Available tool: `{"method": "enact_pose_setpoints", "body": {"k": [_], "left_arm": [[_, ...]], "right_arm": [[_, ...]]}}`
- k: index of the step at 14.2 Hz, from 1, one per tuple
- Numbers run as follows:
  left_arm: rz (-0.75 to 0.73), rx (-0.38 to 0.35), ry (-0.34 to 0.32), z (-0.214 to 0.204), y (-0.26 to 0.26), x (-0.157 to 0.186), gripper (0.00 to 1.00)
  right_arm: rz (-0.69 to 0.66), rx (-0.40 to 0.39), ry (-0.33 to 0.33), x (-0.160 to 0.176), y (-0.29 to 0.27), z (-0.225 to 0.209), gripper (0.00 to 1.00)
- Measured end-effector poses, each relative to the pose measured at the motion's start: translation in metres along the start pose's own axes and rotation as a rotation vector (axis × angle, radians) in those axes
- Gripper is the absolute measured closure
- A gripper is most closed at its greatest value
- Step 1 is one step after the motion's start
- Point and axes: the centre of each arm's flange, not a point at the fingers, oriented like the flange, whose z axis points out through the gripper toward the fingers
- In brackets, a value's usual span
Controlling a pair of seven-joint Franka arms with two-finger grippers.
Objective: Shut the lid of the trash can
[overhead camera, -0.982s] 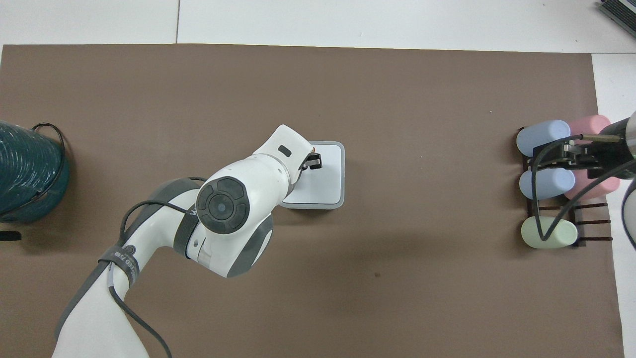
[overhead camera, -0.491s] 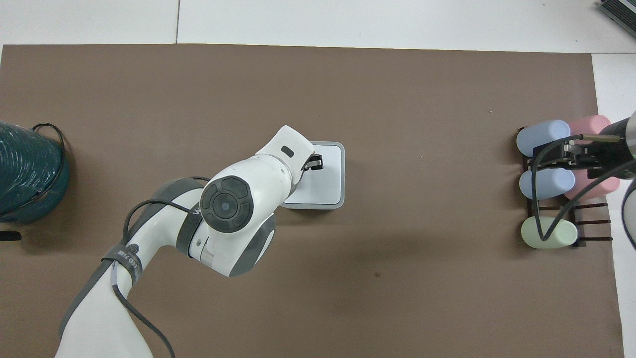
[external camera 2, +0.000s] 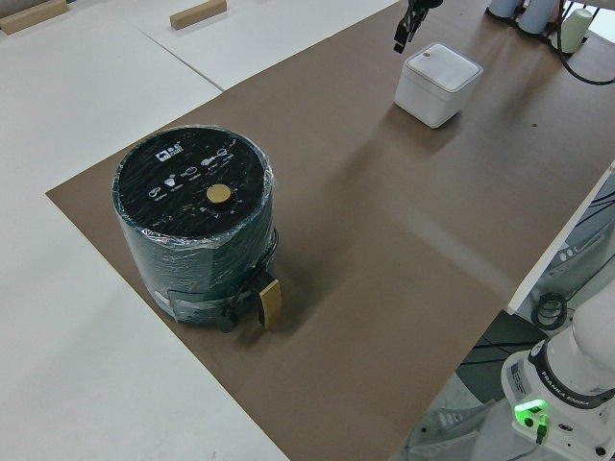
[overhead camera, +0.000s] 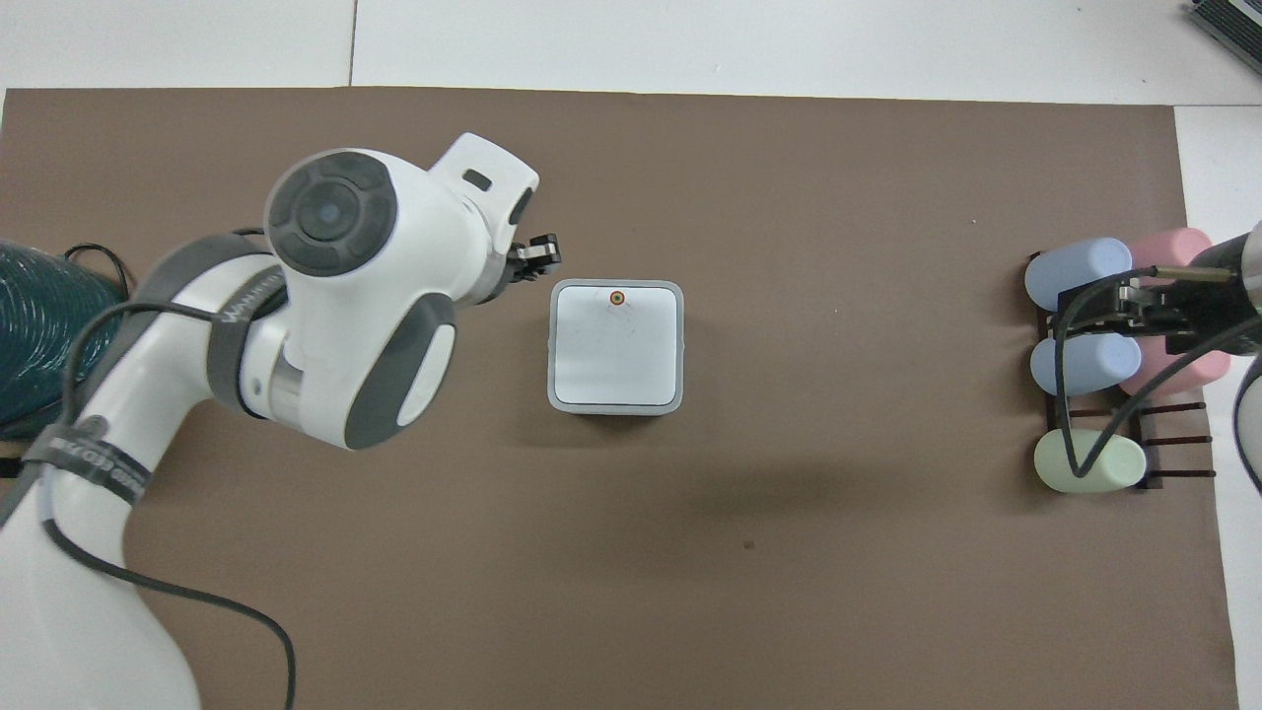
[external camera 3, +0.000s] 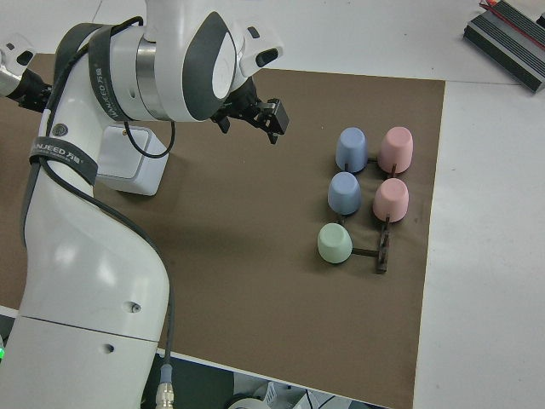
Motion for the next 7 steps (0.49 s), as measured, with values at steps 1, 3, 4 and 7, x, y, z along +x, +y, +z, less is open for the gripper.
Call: {"method": "enact_pose_setpoints", "body": {"k": [1, 3, 4, 7], "left_arm": [[0.02, 0.016, -0.017, -0.009, -0.022, 0.011, 0.48], [0.081, 0.043, -0.059, -0.022, -0.064, 0.026, 0.33], [0.117, 0.05, -0.077, -0.03, -0.085, 0.031, 0.33], [0.243, 0.075, -0.102, -0.056, -0.139, 0.04, 0.17]], "right_arm": [[0.0, 0.0, 0.0, 0.0, 0.0, 0.0, 0.0], [0.0, 0.0, 0.0, 0.0, 0.0, 0.0, 0.0], [0.0, 0.0, 0.0, 0.0, 0.0, 0.0, 0.0], [0.0, 0.0, 0.0, 0.0, 0.0, 0.0, 0.0]]}}
